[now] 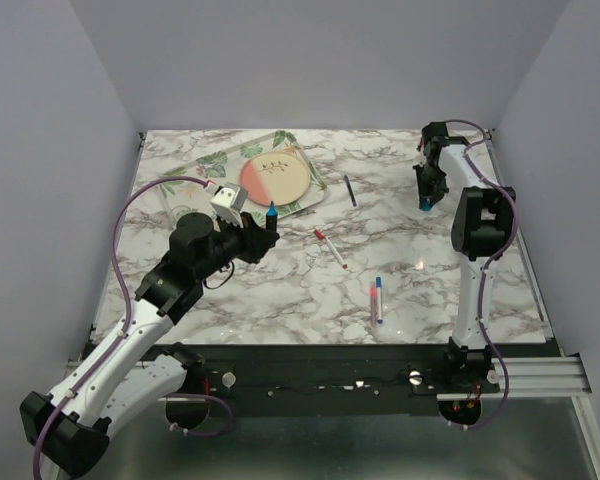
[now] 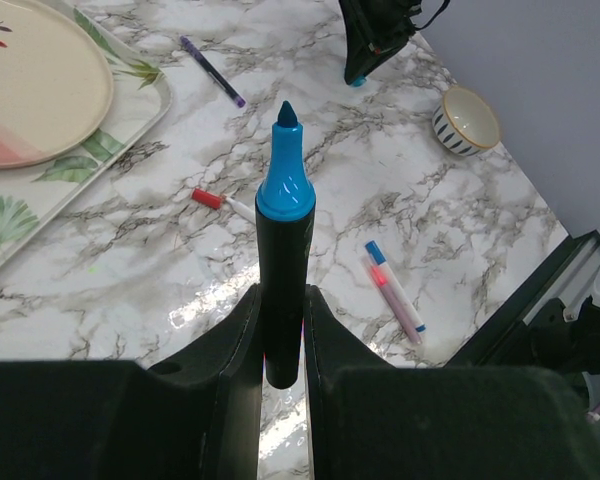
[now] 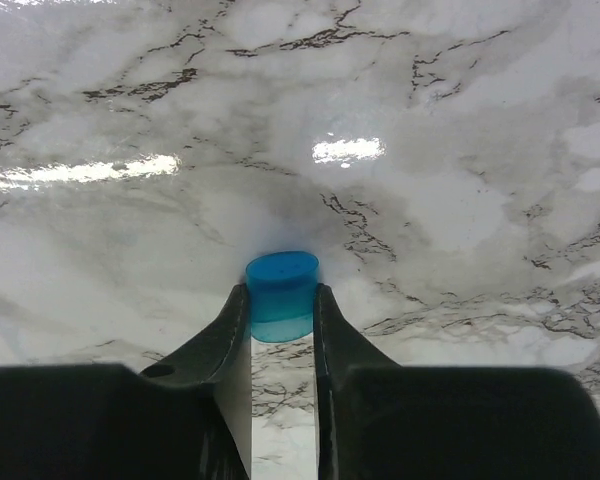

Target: Insert the pens into the pen caps

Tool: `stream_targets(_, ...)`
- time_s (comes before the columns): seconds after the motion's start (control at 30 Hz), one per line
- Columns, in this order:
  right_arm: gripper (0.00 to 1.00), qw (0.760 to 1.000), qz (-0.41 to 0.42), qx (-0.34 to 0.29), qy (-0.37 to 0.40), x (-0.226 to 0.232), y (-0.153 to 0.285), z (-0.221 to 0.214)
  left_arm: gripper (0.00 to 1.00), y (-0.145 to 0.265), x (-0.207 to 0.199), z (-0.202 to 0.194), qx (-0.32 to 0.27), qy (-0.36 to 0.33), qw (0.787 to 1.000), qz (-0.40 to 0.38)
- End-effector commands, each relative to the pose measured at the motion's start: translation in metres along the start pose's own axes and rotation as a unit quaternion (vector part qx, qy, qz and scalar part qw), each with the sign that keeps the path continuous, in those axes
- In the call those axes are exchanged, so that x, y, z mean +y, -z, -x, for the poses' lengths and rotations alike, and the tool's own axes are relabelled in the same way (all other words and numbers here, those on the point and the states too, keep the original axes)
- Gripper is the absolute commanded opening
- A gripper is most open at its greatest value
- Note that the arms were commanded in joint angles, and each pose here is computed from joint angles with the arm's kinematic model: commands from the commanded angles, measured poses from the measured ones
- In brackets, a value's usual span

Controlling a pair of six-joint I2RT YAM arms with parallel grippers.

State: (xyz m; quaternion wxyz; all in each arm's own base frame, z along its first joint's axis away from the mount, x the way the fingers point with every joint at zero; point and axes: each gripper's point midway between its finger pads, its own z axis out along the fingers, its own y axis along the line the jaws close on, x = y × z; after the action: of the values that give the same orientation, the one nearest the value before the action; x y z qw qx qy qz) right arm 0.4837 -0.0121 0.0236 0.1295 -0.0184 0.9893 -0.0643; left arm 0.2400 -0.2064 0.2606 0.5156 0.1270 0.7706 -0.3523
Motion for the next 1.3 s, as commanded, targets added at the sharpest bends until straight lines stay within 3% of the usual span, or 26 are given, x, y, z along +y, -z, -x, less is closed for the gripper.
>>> stream_targets(0.0,0.14,0.999,0.022,0.023,0.016,0.007,0.004,-0.015,0.00,0.000,-0.008,0.001,0.000,-0.002,1.000,-0.025)
stream_targets(0.2,0.01,0.996,0.063,-0.046,-0.036,0.020,0.064,0.001,0.00,-0.020,-0.015,-0.002,0.038,0.014,0.998,-0.045)
stream_targets(0.27,0.01,0.992,0.096,-0.056,-0.056,0.037,0.068,-0.009,0.00,-0.025,-0.024,0.006,0.046,0.022,0.997,-0.060)
stream_targets(0.33,0.01,0.978,0.158,-0.121,-0.062,0.059,0.105,0.001,0.00,-0.035,-0.032,0.010,0.058,0.023,0.996,-0.069)
stream_targets(0.37,0.01,0.975,0.178,-0.105,-0.082,0.071,0.101,-0.021,0.00,-0.038,-0.033,0.010,0.062,0.022,0.995,-0.069)
stream_targets(0.4,0.01,0.966,0.215,-0.117,-0.081,0.086,0.113,-0.024,0.00,-0.043,-0.037,0.006,0.071,0.021,0.995,-0.072)
stream_targets(0.43,0.01,0.952,0.244,-0.170,-0.068,0.101,0.145,-0.015,0.00,-0.046,-0.040,0.008,0.070,0.020,0.995,-0.074)
stream_targets(0.5,0.01,0.943,0.276,-0.168,-0.082,0.125,0.155,-0.035,0.00,-0.054,-0.041,0.004,0.077,0.019,0.994,-0.069)
stream_targets(0.53,0.01,0.925,0.305,-0.216,-0.066,0.145,0.191,-0.033,0.00,-0.056,-0.046,0.001,0.081,0.015,0.994,-0.069)
stream_targets(0.6,0.01,0.908,0.340,-0.227,-0.087,0.167,0.213,-0.046,0.00,-0.063,-0.045,-0.006,0.092,0.012,0.994,-0.057)
stream_targets(0.67,0.01,0.875,0.384,-0.279,-0.094,0.190,0.263,-0.047,0.00,-0.067,-0.054,-0.013,0.100,0.006,0.993,-0.060)
stream_targets(0.77,0.01,0.841,0.420,-0.326,-0.101,0.214,0.311,-0.052,0.00,-0.073,-0.064,-0.021,0.099,0.001,0.993,-0.058)
stream_targets(0.83,0.01,0.832,0.424,-0.345,-0.094,0.229,0.335,-0.057,0.00,-0.075,-0.067,-0.023,0.095,0.003,0.994,-0.053)
stream_targets(1.27,0.01,0.817,0.427,-0.376,-0.093,0.244,0.366,-0.072,0.00,-0.077,-0.075,-0.017,0.076,-0.008,0.995,-0.056)
